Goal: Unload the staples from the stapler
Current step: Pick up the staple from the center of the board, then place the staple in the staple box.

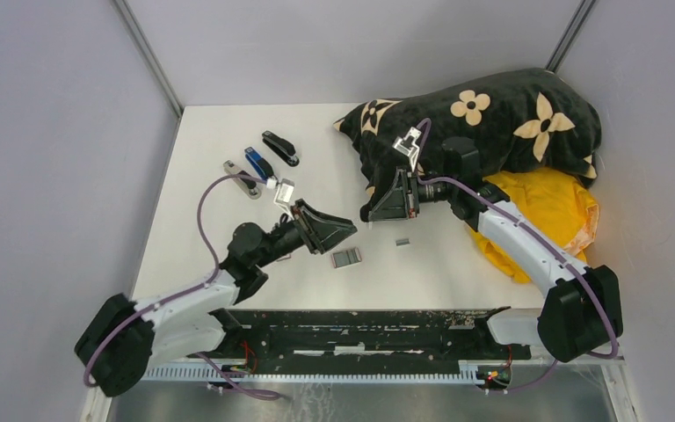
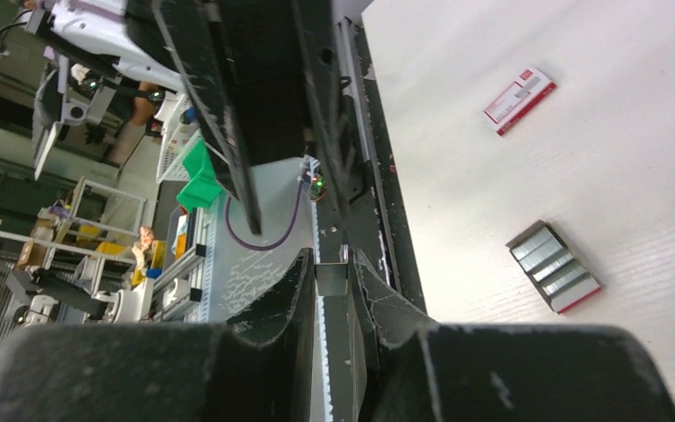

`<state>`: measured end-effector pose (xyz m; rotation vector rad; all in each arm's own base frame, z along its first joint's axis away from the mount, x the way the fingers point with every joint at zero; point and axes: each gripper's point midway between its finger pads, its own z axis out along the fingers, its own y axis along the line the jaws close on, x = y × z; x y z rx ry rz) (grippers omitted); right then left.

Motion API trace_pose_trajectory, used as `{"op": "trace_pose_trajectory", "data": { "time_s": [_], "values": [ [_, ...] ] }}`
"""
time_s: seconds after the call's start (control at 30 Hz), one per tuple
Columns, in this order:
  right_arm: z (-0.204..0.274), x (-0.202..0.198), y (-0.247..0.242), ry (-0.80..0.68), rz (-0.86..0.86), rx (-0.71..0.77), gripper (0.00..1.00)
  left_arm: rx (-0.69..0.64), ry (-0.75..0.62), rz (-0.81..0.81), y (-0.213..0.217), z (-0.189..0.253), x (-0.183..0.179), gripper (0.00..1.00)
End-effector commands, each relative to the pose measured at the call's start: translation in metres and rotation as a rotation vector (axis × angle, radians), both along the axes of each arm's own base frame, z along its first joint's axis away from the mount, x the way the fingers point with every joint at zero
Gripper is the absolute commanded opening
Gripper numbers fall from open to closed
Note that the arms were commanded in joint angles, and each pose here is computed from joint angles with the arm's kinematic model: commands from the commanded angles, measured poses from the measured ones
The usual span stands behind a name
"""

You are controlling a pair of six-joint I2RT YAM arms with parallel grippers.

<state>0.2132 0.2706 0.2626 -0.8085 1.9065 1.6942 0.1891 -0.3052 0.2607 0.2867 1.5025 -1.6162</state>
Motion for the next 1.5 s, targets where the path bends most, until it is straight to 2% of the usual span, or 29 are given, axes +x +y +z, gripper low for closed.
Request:
{"op": "trace_pose_trajectory", "data": {
  "time_s": [0.0,0.17,0.33,0.43,0.7,0.9,1.07,1.47],
  "values": [
    [-0.007,0.011,-0.001,-0.089,-0.057,-0.094,0.18,0.230,-0.042,0.259,0.037,-0.030,0.025,0.51],
    [-0.053,0.015,-0.003,-0.149,-0.089,-0.377,0.19,0.459,0.043,0.599,0.100,-0.082,0.051,0.48],
    [-0.097,0.003,0.009,-0.224,-0.054,-0.626,0.20,0.521,0.074,0.675,0.114,-0.111,0.059,0.46],
    [-0.117,-0.003,0.022,-0.228,-0.047,-0.714,0.20,0.578,0.098,0.785,0.132,-0.124,0.069,0.45],
    [-0.152,0.013,0.046,-0.127,-0.149,-0.793,0.21,0.579,0.070,0.940,0.168,-0.129,0.068,0.45],
    [-0.169,0.020,0.066,-0.042,-0.192,-0.828,0.22,0.560,0.061,0.981,0.175,-0.133,0.070,0.45],
    [-0.179,0.022,0.077,-0.059,-0.210,-0.874,0.22,0.595,0.069,0.992,0.176,-0.145,0.073,0.45],
    [-0.192,0.033,0.070,-0.066,-0.352,-0.962,0.24,0.606,0.082,1.000,0.176,-0.152,0.075,0.46]
  ]
}}
